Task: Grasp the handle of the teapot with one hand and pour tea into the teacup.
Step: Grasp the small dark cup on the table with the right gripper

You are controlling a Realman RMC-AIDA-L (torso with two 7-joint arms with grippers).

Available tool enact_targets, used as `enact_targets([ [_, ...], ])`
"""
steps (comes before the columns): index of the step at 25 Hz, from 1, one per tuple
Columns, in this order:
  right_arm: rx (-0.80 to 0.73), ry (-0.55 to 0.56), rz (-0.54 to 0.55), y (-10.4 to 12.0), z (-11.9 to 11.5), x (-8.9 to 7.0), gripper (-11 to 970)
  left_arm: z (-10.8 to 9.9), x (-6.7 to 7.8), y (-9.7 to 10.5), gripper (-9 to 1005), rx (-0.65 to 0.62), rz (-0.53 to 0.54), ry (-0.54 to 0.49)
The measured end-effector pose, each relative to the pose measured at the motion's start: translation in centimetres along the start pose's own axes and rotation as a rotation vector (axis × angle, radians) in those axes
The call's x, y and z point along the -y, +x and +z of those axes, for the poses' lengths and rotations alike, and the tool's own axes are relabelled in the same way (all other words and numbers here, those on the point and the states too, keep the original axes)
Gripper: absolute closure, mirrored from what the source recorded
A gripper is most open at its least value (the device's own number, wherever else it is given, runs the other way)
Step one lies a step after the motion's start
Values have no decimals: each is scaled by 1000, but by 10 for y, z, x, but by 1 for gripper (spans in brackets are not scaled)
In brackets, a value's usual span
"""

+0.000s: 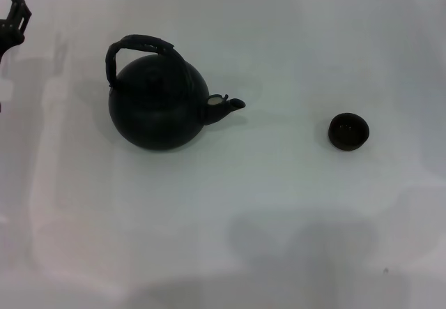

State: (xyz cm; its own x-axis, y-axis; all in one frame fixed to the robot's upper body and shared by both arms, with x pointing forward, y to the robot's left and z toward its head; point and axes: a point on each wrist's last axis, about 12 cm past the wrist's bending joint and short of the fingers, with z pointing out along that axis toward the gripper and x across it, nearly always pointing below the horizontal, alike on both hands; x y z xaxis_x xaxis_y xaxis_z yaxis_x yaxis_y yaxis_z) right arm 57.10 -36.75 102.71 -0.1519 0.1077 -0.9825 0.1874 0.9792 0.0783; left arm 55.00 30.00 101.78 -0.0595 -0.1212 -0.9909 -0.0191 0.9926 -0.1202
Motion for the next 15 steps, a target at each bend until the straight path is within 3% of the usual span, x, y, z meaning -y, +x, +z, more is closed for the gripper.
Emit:
enact_targets([
  [15,-9,-9,-6,4,-3,0,122,-7,-3,1,239,23,12,5],
])
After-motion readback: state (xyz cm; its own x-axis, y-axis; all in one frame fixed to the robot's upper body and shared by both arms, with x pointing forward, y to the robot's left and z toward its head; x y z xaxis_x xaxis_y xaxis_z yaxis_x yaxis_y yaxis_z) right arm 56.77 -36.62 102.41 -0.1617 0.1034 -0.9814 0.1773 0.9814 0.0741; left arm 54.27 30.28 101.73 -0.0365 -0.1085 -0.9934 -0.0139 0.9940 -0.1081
